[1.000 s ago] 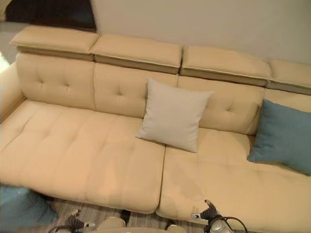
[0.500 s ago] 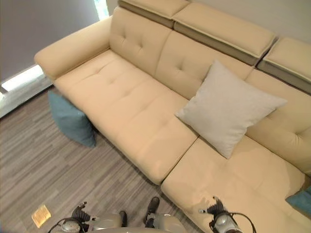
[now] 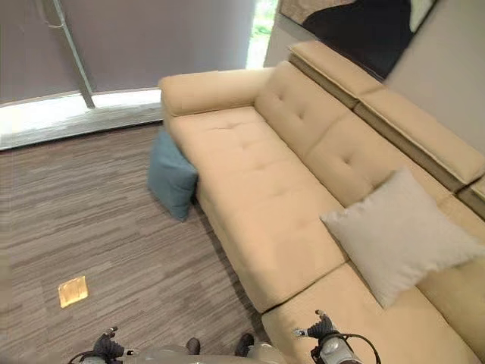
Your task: Pick up all the scattered cushions and arrange them neatly on the sofa.
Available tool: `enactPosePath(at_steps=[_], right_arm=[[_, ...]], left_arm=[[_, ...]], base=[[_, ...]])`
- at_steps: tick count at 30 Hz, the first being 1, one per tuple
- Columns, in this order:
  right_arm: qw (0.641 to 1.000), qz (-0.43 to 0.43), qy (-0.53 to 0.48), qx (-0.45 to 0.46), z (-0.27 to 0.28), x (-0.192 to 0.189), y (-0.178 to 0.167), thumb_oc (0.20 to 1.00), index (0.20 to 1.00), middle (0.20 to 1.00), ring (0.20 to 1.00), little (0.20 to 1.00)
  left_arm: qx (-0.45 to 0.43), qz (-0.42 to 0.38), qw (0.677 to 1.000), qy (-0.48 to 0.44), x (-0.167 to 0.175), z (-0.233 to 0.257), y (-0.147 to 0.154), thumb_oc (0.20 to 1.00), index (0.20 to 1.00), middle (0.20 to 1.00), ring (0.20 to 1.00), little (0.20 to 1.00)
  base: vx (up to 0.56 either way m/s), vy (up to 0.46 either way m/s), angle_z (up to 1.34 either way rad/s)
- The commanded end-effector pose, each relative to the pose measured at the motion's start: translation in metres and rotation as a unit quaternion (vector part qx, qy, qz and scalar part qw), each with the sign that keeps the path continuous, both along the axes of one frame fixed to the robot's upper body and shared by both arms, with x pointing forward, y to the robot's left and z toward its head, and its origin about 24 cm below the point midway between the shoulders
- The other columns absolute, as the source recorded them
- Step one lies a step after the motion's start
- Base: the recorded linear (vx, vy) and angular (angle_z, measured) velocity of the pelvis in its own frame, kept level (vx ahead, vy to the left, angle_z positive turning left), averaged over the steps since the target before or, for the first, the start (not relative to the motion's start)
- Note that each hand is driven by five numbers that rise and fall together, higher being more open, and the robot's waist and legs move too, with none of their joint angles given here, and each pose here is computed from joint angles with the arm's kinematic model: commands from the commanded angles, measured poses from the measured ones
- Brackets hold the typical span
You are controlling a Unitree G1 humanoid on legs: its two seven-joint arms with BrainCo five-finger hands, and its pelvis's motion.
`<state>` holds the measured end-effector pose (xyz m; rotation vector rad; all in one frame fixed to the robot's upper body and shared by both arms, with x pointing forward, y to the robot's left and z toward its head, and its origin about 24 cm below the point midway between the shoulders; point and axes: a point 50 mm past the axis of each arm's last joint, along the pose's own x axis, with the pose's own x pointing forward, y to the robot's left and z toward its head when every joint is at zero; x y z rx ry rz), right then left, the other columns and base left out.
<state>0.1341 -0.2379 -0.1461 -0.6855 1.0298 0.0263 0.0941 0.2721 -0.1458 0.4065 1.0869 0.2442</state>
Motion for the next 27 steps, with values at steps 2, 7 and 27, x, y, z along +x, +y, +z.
enactPosePath(at_steps=[2, 7, 27], right_arm=[[1.000, 0.011, -0.017, -0.014, 0.006, 0.014, -0.005, 1.000, 1.000, 1.000, 1.000, 1.000], [1.000, 0.002, -0.021, -0.010, 0.006, 0.011, -0.007, 1.000, 1.000, 1.000, 1.000, 1.000], [1.000, 0.021, 0.004, 0.017, -0.004, 0.005, 0.024, 1.000, 1.000, 1.000, 1.000, 1.000]], left_arm=[[0.006, -0.010, 0.999, -0.039, 0.025, 0.006, -0.004, 1.000, 1.000, 1.000, 1.000, 1.000], [-0.007, 0.013, 1.000, -0.020, 0.012, 0.000, -0.008, 1.000, 1.000, 1.000, 1.000, 1.000], [0.037, 0.021, 0.997, -0.059, 0.028, 0.019, 0.025, 1.000, 1.000, 1.000, 1.000, 1.000]], base=[[0.17, -0.125, 1.43], [0.12, -0.109, 0.71], [0.14, 0.109, 0.33]])
